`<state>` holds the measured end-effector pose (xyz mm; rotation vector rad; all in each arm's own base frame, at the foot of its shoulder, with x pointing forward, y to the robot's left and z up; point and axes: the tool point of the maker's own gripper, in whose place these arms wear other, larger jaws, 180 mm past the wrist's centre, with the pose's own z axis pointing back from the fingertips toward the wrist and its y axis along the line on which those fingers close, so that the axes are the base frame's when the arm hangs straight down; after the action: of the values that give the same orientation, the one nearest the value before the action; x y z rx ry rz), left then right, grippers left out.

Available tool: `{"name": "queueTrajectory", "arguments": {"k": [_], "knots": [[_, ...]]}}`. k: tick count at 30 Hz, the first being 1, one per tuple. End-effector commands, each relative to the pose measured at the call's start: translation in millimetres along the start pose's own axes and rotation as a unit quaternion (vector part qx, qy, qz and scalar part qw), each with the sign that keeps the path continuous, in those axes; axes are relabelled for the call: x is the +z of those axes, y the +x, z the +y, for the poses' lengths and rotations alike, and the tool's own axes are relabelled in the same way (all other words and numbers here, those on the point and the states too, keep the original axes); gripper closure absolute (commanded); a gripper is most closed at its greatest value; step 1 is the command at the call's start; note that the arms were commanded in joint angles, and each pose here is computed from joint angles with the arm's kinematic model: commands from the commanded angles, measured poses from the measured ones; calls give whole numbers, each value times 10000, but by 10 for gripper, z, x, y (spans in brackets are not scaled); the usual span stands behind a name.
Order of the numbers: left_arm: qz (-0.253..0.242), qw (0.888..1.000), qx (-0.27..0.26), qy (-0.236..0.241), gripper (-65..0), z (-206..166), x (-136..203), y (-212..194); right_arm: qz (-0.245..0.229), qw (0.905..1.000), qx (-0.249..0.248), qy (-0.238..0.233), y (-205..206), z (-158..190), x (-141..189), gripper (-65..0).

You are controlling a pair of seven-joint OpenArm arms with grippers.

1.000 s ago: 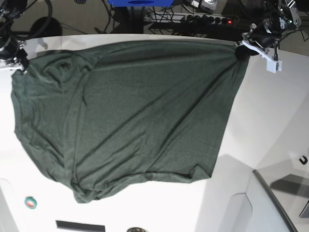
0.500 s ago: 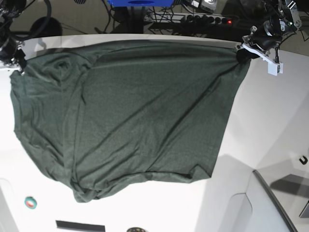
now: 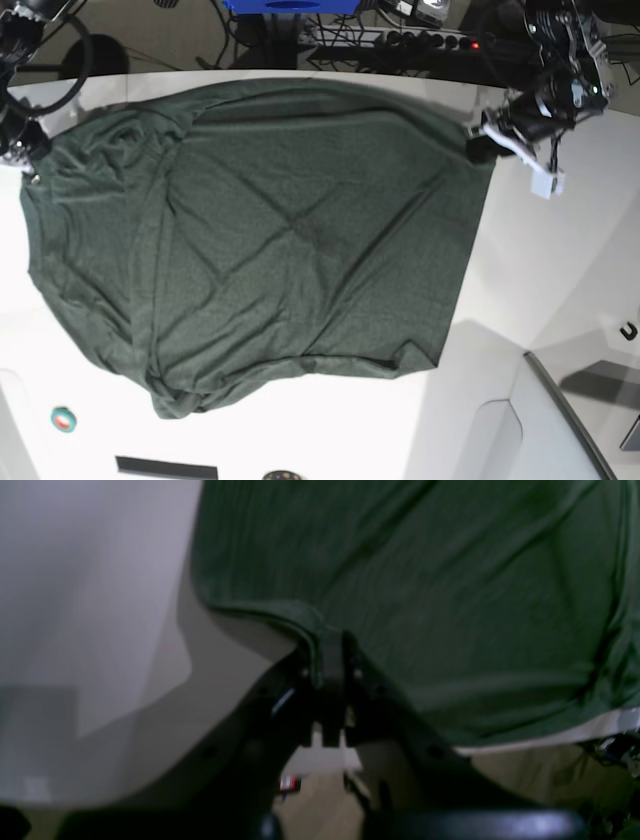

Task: Layout the t-shirt on the table in an organized manner, then fold the t-shirt properly
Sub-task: 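Lift the held shirt edge with both grippers and lay it down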

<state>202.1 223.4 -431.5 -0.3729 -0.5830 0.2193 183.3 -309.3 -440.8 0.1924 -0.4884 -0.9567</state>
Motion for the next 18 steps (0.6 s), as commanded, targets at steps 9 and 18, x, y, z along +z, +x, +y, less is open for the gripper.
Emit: {"name": "queueTrajectory", "arguments": {"k": [9,18], "knots": [[-196,9997,-74,-119,0,-62,-17,190,-213,9995,5,245,301,260,31,-2],[-191,9992,271,-213,0,-7,-205,266,216,9994,-212,160,404,409,-294,-2]]}}
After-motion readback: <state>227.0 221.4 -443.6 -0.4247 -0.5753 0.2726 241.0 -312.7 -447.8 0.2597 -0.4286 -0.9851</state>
